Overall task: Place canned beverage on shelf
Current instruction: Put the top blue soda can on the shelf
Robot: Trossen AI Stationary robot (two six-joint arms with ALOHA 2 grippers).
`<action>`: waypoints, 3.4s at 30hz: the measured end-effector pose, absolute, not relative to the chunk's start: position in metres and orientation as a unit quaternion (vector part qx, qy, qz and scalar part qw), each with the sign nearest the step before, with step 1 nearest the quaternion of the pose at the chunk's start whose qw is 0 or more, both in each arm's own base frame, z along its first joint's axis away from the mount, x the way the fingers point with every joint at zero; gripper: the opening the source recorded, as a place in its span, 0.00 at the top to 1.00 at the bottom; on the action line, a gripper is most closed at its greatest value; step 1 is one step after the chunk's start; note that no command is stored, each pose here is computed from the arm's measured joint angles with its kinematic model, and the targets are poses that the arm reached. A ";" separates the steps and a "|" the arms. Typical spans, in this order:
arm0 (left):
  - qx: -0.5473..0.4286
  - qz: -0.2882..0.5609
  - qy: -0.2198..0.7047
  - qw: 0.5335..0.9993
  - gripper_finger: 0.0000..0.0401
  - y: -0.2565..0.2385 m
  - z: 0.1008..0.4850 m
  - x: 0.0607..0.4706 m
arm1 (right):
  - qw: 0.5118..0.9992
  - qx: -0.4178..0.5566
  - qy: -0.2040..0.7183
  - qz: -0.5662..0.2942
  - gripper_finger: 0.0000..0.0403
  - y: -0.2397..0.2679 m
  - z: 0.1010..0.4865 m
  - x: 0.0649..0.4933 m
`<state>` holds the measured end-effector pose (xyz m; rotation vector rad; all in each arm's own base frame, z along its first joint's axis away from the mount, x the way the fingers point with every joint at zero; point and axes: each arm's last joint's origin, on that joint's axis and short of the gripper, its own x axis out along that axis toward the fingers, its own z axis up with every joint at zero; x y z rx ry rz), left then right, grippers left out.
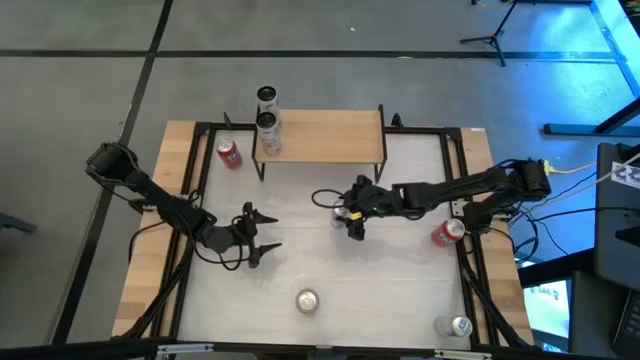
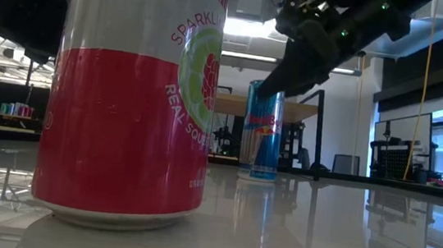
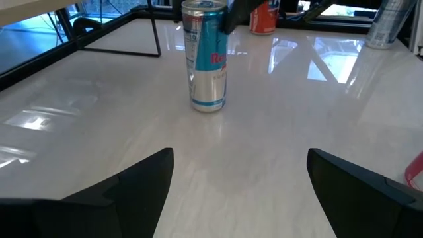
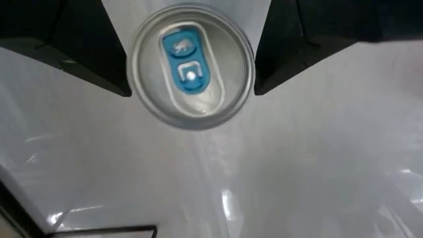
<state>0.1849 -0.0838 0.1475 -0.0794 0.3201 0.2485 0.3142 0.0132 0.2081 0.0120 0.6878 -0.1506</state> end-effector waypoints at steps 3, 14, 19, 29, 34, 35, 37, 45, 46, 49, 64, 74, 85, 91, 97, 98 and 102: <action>-0.039 0.124 0.159 0.979 0.16 -0.084 0.147 0.185 | 0.938 -0.001 0.338 -0.078 0.23 0.013 0.206 0.315; -0.040 0.123 0.159 0.979 0.16 -0.084 0.147 0.185 | 0.939 -0.021 0.335 -0.079 0.46 0.013 0.207 0.316; -0.040 0.123 0.159 0.979 0.16 -0.084 0.147 0.185 | 0.938 -0.023 0.336 -0.079 0.46 0.012 0.208 0.315; -0.040 0.123 0.159 0.979 0.16 -0.084 0.147 0.185 | 0.952 -0.032 0.299 -0.065 0.46 0.014 0.252 0.327; -0.044 0.123 0.159 0.979 0.16 -0.084 0.147 0.185 | 0.961 -0.043 0.265 -0.061 0.46 0.014 0.293 0.336; -0.045 0.123 0.159 0.979 0.16 -0.084 0.147 0.185 | 0.962 -0.049 0.261 -0.060 0.46 0.014 0.301 0.338; -0.045 0.124 0.158 0.979 0.16 -0.084 0.147 0.185 | 0.966 -0.058 0.247 -0.057 0.46 0.014 0.320 0.340; -0.053 0.125 0.157 0.978 0.16 -0.084 0.147 0.185 | 0.975 -0.062 0.193 -0.094 0.46 -0.013 0.376 0.341; -0.053 0.125 0.157 0.978 0.16 -0.084 0.147 0.185 | 0.976 -0.062 0.187 -0.099 0.46 -0.019 0.380 0.340; -0.054 0.125 0.157 0.978 0.16 -0.084 0.147 0.185 | 0.977 -0.056 0.176 -0.109 0.46 -0.037 0.386 0.339; -0.075 0.123 0.157 0.977 0.16 -0.084 0.147 0.185 | 0.982 -0.031 0.147 -0.119 0.46 -0.103 0.395 0.364; -0.073 0.120 0.163 0.977 0.16 -0.084 0.146 0.184 | 0.955 -0.016 0.264 -0.136 0.46 -0.132 0.385 0.407; -0.068 0.120 0.166 0.976 0.16 -0.084 0.146 0.184 | 0.956 -0.027 0.247 -0.159 0.46 -0.177 0.361 0.421; -0.061 0.119 0.166 0.977 0.16 -0.084 0.146 0.184 | 0.957 -0.020 0.242 -0.160 0.46 -0.193 0.354 0.420; -0.062 0.119 0.166 0.977 0.16 -0.084 0.146 0.184 | 0.958 -0.016 0.247 -0.145 0.46 -0.193 0.348 0.425; -0.062 0.119 0.165 0.977 0.16 -0.084 0.146 0.184 | 0.959 -0.016 0.245 -0.142 0.46 -0.193 0.347 0.426; -0.062 0.119 0.165 0.977 0.16 -0.084 0.146 0.184 | 0.958 -0.015 0.249 -0.140 0.41 -0.195 0.341 0.429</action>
